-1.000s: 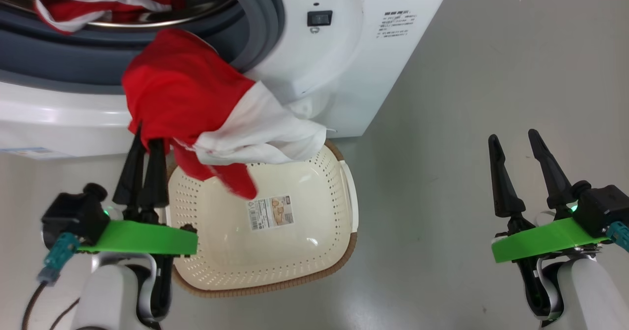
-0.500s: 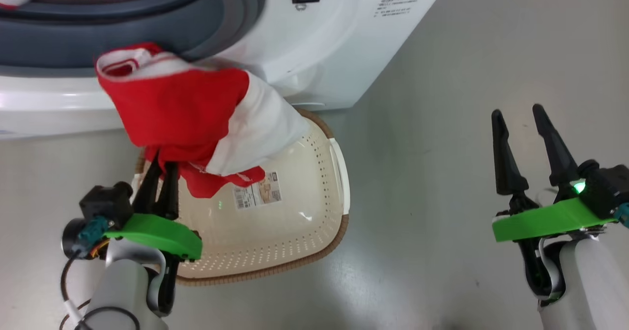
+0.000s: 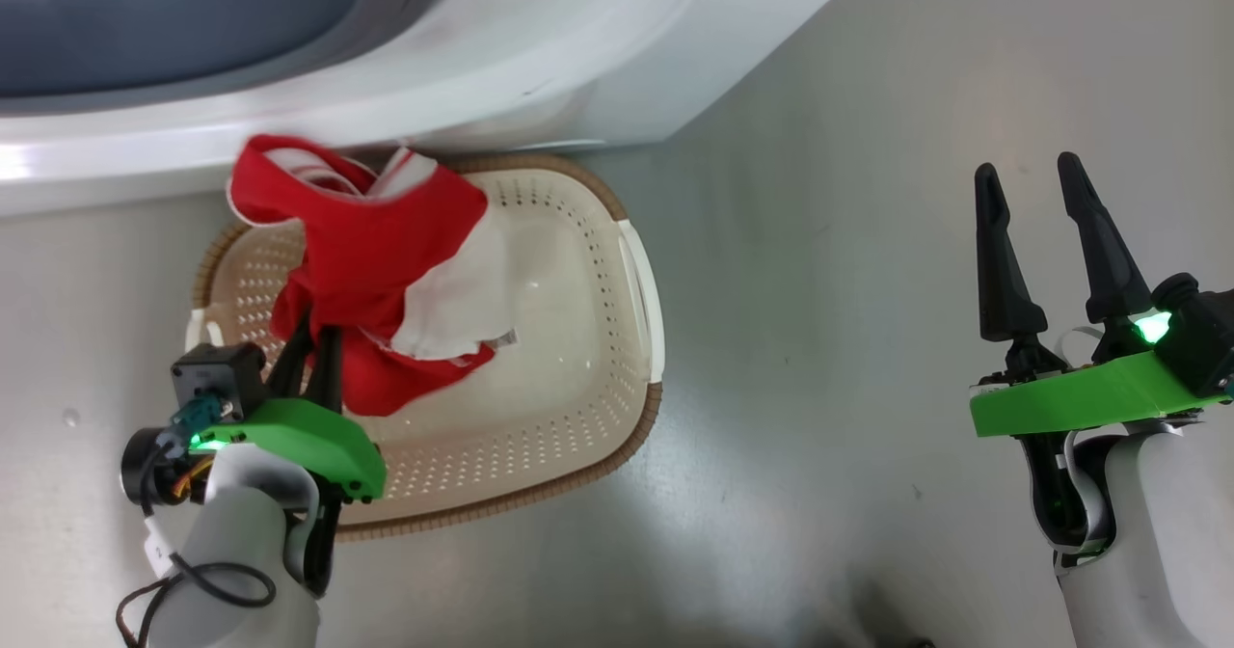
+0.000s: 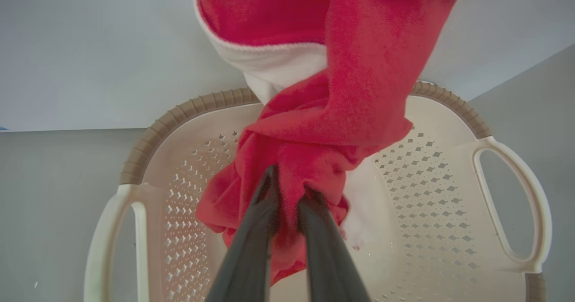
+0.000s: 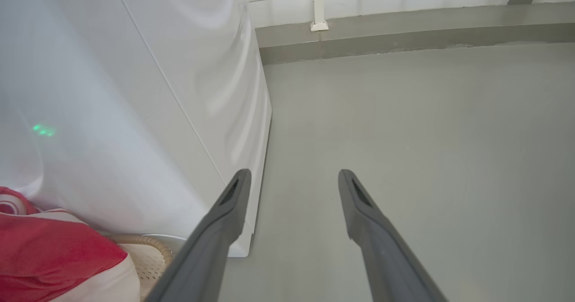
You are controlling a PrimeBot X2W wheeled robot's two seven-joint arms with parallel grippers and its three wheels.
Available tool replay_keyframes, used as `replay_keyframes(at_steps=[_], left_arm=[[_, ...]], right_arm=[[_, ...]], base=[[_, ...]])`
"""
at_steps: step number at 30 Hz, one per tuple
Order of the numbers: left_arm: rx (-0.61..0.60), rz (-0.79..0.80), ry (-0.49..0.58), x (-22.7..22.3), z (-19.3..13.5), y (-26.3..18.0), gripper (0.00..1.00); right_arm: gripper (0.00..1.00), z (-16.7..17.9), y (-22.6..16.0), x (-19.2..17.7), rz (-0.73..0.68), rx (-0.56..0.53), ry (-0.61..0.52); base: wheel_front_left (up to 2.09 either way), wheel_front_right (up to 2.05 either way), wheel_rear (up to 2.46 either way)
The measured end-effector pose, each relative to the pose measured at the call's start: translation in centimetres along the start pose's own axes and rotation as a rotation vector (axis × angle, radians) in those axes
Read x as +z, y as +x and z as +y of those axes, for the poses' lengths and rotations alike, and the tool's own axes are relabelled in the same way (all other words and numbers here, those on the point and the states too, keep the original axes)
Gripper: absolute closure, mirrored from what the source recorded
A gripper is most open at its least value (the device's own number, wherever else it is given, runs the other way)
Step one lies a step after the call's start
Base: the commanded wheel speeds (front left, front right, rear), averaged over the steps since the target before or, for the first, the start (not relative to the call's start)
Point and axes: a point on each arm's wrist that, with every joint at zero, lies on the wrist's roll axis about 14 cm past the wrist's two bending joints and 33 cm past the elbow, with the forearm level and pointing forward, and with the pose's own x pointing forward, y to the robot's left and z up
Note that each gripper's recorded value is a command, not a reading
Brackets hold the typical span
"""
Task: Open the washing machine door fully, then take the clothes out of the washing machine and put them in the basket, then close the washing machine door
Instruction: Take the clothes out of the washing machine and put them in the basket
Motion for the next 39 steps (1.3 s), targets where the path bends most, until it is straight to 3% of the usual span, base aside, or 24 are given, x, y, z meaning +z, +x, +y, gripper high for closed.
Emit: replay_keyframes(at_steps=[15, 22, 24, 26, 27, 31, 35, 37, 39], left_arm=[[-0.015, 0.197, 0.01, -6.2, -0.3, 1.6, 1.0], [-0.023, 0.198, -0.003, -6.1, -0.7, 2.4, 0.99], [-0.022, 0.196, -0.007, -6.0, -0.7, 2.5, 0.9], [-0.021, 0.193, -0.008, -6.0, -0.7, 2.5, 0.75], [-0.021, 0.19, -0.01, -5.8, -0.7, 2.5, 0.75], [-0.017, 0.169, -0.012, -5.0, -0.6, 2.5, 0.56], [-0.012, 0.132, -0.013, -3.5, -0.5, 2.3, 0.15], [-0.007, 0.11, -0.014, -2.7, -0.4, 2.1, 0.02], [0.002, 0.079, -0.023, -1.5, -0.2, 1.6, 0.0]], right_arm=[[0.0, -1.2, 0.7, -2.3, 0.046, -0.026, -0.015], [0.0, -1.3, 0.8, -2.8, 0.058, -0.028, -0.017], [0.0, -1.3, 0.8, -2.9, 0.059, -0.028, -0.017], [0.0, -1.3, 0.8, -2.8, 0.058, -0.027, -0.016], [0.0, -1.3, 0.8, -2.8, 0.057, -0.027, -0.016], [0.0, -1.1, 0.8, -2.3, 0.047, -0.023, -0.014], [0.0, -0.7, 0.7, -1.6, 0.031, -0.014, -0.01], [0.0, -0.5, 0.7, -1.2, 0.021, -0.009, -0.009], [0.0, -0.2, 0.5, -0.4, 0.007, -0.002, -0.006]], base=[[0.0, 0.0, 0.0], [0.0, 0.0, 0.0], [0.0, 0.0, 0.0], [0.0, 0.0, 0.0], [0.0, 0.0, 0.0], [0.0, 0.0, 0.0], [0.0, 0.0, 0.0], [0.0, 0.0, 0.0], [0.0, 0.0, 0.0]])
